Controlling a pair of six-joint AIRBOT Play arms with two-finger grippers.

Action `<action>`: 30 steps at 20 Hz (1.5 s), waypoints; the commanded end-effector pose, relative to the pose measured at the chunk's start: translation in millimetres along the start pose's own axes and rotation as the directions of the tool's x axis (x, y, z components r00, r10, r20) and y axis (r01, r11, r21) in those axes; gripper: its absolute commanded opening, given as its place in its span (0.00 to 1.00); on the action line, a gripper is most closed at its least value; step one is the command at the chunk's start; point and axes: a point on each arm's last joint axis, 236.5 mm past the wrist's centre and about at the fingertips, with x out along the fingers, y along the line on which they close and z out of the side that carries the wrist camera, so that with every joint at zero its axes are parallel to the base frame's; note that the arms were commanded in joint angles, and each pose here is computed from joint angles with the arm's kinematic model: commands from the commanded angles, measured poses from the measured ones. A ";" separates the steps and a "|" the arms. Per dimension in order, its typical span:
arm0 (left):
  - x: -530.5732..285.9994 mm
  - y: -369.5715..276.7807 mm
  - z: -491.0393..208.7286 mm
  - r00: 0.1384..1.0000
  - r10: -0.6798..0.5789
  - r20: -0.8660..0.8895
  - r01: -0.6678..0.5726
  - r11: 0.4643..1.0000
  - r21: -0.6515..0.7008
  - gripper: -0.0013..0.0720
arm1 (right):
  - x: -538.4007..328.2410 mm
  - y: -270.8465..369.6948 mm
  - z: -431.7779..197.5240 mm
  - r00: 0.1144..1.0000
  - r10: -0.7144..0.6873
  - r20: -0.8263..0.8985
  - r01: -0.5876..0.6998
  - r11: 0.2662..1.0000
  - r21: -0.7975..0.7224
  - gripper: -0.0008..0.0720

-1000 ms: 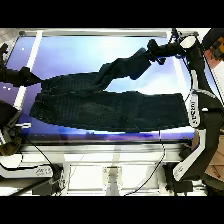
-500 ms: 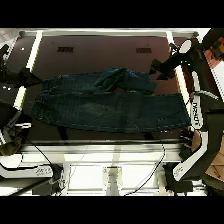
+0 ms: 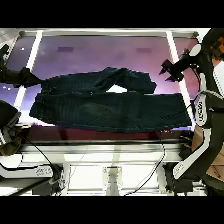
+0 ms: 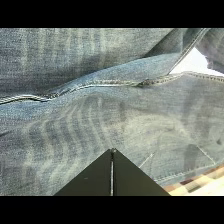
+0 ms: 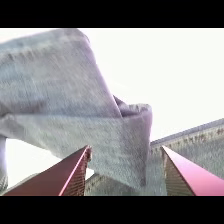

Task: Fold the clothes and pants, and hang the long-sleeved shirts on hangers.

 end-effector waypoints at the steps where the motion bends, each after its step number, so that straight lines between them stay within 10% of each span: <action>1: 0.3 -4.8 1.8 1.000 -0.022 0.007 0.022 1.000 -0.009 0.05 | 10.6 -10.5 -15.9 0.980 0.108 -0.164 -0.098 0.993 0.072 0.68; 10: -0.9 -30.9 11.7 0.991 -0.128 0.048 0.129 0.992 -0.017 0.05 | 73.2 -9.0 -11.0 0.963 0.171 -0.208 -0.144 0.980 0.138 0.67; 15: -3.5 42.7 23.1 0.978 0.184 0.096 -0.177 0.981 -0.074 0.08 | 72.2 29.6 11.3 0.933 0.339 -0.121 -0.311 0.929 0.199 0.65; 18: -5.5 95.4 8.8 0.931 0.365 0.021 -0.357 0.919 -0.169 0.35 | 65.6 35.7 21.7 0.931 0.355 -0.082 -0.335 0.923 0.192 0.63; 25: 31.4 131.9 -13.0 0.931 0.347 -0.110 -0.364 0.900 -0.239 0.43 | 74.9 30.1 19.7 0.943 0.322 -0.087 -0.302 0.934 0.189 0.62; 28: 41.5 143.8 -21.9 0.926 0.348 -0.148 -0.376 0.886 -0.269 0.43 | 74.4 30.5 19.7 0.942 0.324 -0.087 -0.304 0.935 0.183 0.04; 30: 49.3 146.7 -30.0 0.925 0.339 -0.174 -0.376 0.882 -0.283 0.42 | 71.0 33.2 20.7 0.940 0.331 -0.082 -0.319 0.938 0.138 0.03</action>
